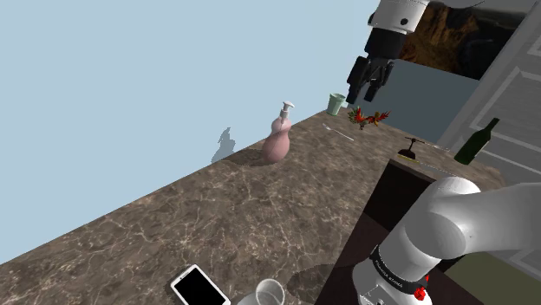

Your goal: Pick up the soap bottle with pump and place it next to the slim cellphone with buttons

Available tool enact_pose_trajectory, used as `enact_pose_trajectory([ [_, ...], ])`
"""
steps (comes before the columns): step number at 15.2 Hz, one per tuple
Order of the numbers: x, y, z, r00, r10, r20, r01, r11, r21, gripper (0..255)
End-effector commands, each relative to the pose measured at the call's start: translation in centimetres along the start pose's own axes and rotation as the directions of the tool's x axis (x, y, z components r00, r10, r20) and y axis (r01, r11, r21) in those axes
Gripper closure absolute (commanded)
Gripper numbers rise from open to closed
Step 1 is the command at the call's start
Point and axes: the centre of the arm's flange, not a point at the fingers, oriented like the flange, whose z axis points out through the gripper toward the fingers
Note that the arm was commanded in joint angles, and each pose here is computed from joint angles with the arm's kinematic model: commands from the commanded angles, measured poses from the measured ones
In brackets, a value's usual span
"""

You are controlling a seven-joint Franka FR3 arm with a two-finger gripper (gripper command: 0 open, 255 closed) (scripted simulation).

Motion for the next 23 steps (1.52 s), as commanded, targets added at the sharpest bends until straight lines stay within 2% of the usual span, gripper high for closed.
enact_pose_trajectory([
  [1, 0.0, 0.0, 0.0, 1.000, 0.000, 0.000, 0.000, 1.000, 0.000, 0],
  [23, 25.8, 8.6, 10.0, 1.000, 0.012, 0.004, -0.012, 1.000, -0.021, 0],
])
